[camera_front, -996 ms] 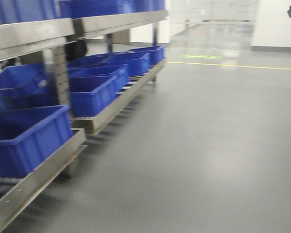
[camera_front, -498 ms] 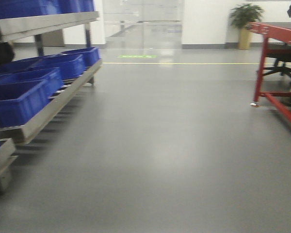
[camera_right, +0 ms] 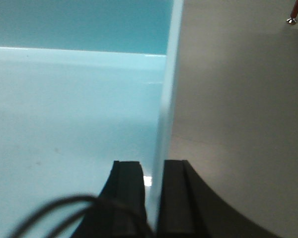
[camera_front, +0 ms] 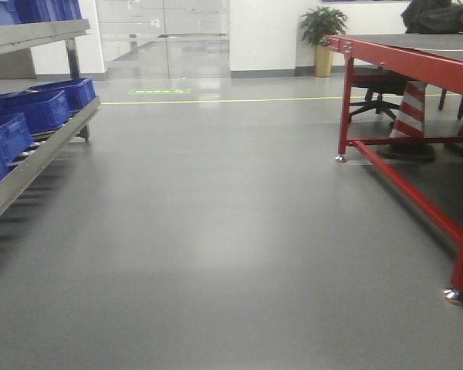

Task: Move two blue bins to right shelf middle
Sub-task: 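Drive across the floor past the red table carrying the teal bin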

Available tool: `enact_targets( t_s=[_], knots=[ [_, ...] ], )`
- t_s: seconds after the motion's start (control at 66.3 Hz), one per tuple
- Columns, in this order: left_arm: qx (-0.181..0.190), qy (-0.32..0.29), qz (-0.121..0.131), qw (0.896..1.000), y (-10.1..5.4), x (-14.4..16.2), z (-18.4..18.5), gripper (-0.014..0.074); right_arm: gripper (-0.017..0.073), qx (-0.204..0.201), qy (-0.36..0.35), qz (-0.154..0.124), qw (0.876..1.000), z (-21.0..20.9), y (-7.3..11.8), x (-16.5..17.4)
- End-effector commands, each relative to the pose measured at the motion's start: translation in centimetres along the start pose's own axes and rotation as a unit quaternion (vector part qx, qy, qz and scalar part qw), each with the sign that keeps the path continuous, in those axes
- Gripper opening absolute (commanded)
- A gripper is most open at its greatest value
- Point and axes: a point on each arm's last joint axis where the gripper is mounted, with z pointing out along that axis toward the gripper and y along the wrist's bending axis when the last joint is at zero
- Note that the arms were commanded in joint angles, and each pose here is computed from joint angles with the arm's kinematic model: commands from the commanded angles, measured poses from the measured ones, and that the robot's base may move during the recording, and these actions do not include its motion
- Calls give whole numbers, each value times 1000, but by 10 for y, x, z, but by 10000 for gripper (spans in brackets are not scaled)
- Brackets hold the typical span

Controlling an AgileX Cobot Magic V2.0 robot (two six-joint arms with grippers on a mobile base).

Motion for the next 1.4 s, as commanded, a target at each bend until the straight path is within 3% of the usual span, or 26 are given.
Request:
enact_targets(
  t_s=[0.0,1.388],
  knots=[
    [32,-31,-6,999,-6,-6,-11,-111,-151,-23,-46,0,999,-10,5,-9],
    [32,-31,-6,999,-6,-6,-11,-111,-151,-23,-46,0,999,-10,5,-9]
  ],
)
